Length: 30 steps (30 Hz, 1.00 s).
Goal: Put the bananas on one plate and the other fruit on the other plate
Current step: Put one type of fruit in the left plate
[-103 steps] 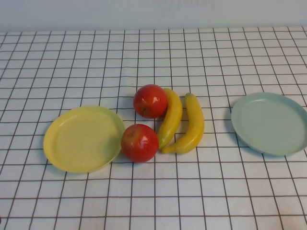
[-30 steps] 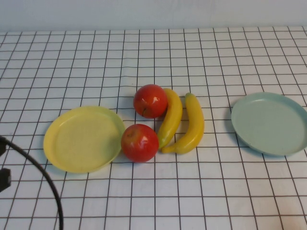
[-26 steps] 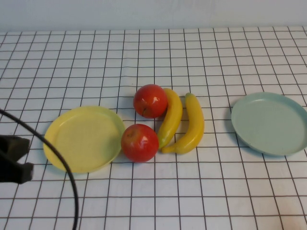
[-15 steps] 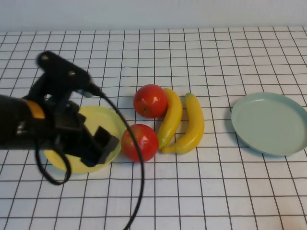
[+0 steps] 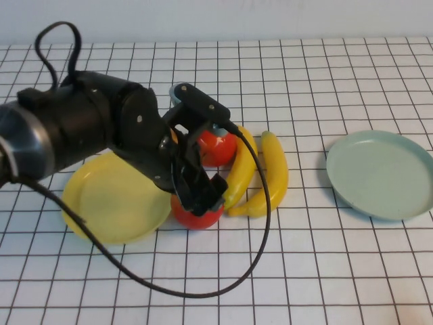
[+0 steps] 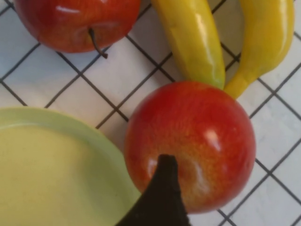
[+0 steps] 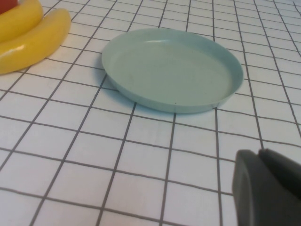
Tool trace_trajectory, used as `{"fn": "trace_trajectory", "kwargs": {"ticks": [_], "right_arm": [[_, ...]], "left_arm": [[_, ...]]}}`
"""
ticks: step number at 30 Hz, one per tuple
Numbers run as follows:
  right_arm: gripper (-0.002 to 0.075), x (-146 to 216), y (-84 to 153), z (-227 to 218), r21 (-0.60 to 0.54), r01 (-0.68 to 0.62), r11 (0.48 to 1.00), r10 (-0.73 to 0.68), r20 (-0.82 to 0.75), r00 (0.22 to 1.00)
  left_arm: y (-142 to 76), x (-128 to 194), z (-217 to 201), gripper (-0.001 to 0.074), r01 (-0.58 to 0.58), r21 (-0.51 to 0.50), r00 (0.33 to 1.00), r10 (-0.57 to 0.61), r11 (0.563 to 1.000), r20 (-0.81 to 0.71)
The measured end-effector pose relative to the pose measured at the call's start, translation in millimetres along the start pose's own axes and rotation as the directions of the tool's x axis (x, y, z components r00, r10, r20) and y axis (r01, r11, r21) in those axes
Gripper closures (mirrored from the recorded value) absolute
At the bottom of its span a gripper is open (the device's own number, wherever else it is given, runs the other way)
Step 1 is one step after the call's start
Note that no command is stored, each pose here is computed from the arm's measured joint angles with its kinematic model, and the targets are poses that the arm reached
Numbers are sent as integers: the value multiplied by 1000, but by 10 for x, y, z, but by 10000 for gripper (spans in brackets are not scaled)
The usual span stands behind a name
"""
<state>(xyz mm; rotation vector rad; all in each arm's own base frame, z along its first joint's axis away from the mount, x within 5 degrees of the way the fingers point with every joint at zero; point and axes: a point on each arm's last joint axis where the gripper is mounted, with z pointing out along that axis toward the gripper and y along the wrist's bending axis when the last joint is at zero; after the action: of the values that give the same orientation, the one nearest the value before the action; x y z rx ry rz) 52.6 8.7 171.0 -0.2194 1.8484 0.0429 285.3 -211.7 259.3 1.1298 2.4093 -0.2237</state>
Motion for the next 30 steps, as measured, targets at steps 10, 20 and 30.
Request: {"fn": "trace_trajectory", "kwargs": {"ticks": [10,20,30], "right_arm": [[741,0,0,0,0,0,1000,0,0,1000],[741,0,0,0,0,0,1000,0,0,1000],[741,0,0,0,0,0,1000,0,0,1000]], "left_arm": [[146,-94,271,124,-13,-21,998,12,1000,-64],[218,-60,430,124,5,-11,996,-6,1000,-88],[256,-90,489,127,28,-12,998,-29,1000,-62]]}}
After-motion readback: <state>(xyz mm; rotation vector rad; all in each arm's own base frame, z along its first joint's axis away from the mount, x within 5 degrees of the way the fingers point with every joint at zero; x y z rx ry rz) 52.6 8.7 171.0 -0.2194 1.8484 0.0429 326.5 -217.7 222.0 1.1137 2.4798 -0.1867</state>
